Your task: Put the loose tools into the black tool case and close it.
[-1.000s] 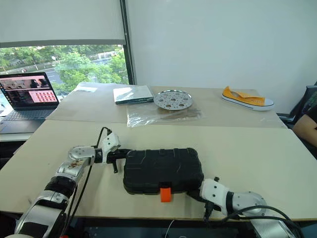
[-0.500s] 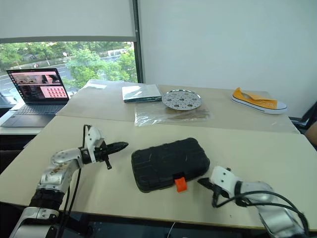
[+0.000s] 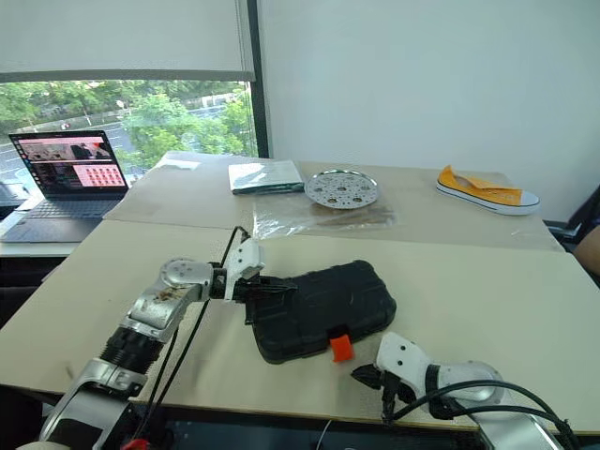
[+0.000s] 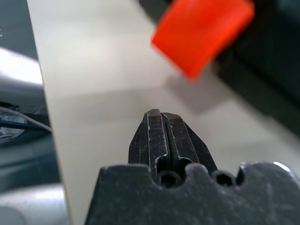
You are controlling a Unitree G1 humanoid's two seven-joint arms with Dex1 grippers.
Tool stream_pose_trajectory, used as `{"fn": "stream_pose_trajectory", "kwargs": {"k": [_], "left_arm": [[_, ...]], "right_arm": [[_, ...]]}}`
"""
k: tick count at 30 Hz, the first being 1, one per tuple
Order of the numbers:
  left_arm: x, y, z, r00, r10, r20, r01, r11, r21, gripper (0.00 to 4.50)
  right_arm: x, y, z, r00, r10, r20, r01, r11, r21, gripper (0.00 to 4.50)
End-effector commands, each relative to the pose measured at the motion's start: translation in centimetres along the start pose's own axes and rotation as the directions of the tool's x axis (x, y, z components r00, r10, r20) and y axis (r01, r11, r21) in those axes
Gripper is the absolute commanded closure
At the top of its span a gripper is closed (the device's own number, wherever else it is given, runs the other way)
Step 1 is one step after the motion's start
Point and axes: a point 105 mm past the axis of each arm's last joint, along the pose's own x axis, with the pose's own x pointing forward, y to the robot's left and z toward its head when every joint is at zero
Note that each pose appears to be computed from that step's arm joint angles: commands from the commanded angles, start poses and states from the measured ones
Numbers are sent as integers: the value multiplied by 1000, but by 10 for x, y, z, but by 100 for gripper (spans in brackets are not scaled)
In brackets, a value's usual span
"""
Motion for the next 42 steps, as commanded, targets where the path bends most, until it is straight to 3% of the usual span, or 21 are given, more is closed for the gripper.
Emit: {"fn": "stream_pose_trajectory", "kwargs": {"k": [1,12,17,30,33,38,40,41,42], "left_arm": [[15,-10,-12,996,-27,-81,24,999,-33,443],[16,-18,-22,989,-52,-139,44,997,-62,443],[14,-26,-41,969,-92,-231,74,994,-84,443],[10,-39,-68,937,-167,-307,116,978,-176,443],[12,-32,-64,960,-106,-258,70,987,-147,443],[-2,-14,-33,1000,16,-12,-17,998,-53,443],[-22,-8,-26,995,71,76,-70,997,-20,443],[-39,-6,-24,988,104,111,-103,995,-19,419],[-56,-3,-23,980,145,138,-144,989,-20,393]], "right_arm": [[6,-7,17,999,-19,42,19,1000,4,450],[16,-18,31,997,-33,70,34,999,-12,450],[20,-30,38,994,-59,92,61,998,-21,450],[26,-46,53,989,-63,135,70,996,-49,450],[25,-48,53,989,-60,133,68,996,-52,450],[9,-36,45,993,0,118,6,999,-46,450],[-7,-31,40,991,7,135,-5,1000,-17,450],[-17,-30,38,986,-5,164,5,1000,-3,450],[-28,-30,35,983,-23,180,18,999,27,421]]}}
